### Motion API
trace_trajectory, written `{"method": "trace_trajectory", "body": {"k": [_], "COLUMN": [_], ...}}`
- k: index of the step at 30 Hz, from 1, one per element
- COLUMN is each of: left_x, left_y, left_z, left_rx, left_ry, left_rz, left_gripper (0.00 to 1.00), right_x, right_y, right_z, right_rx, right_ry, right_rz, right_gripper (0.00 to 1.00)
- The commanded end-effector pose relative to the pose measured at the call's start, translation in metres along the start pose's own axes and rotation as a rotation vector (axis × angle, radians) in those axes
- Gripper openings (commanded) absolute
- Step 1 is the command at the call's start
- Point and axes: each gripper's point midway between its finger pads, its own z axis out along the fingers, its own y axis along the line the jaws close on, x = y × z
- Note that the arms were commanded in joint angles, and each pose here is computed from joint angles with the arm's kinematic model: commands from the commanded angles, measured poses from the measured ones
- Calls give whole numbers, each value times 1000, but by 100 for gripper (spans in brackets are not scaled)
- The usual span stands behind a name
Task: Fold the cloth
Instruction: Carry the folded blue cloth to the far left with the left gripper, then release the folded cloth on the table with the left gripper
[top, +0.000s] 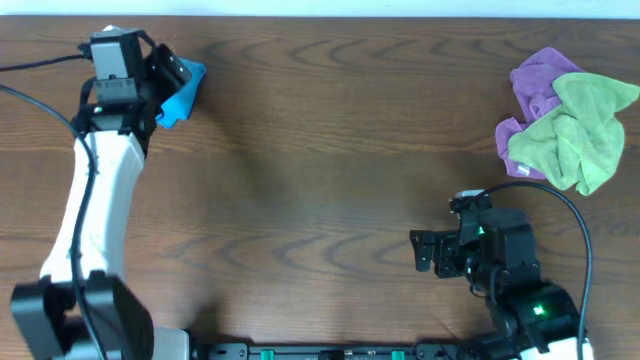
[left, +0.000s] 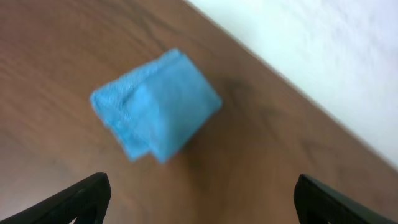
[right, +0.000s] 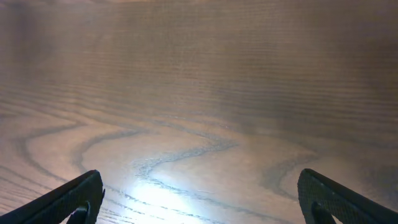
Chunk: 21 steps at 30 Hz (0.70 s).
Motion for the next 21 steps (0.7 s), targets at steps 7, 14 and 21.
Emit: {"method": "trace_trajectory", "body": {"k": [7, 14, 21], "left_x": [-10, -9, 42], "left_y": [-11, 12, 47], "left_z": [-91, -174, -232], "left_rx": [80, 29, -26], "left_ry": [-46, -151, -71], "left_rz": [89, 126, 133], "left_gripper": [95, 95, 95], "right_x": [0, 0, 0], "right_y": [-1, -1, -1], "right_z": [0, 0, 0], "right_rx": [1, 1, 1], "right_ry": [-1, -1, -1], "right_rz": [22, 22, 22], "right_gripper": [99, 99, 99]}}
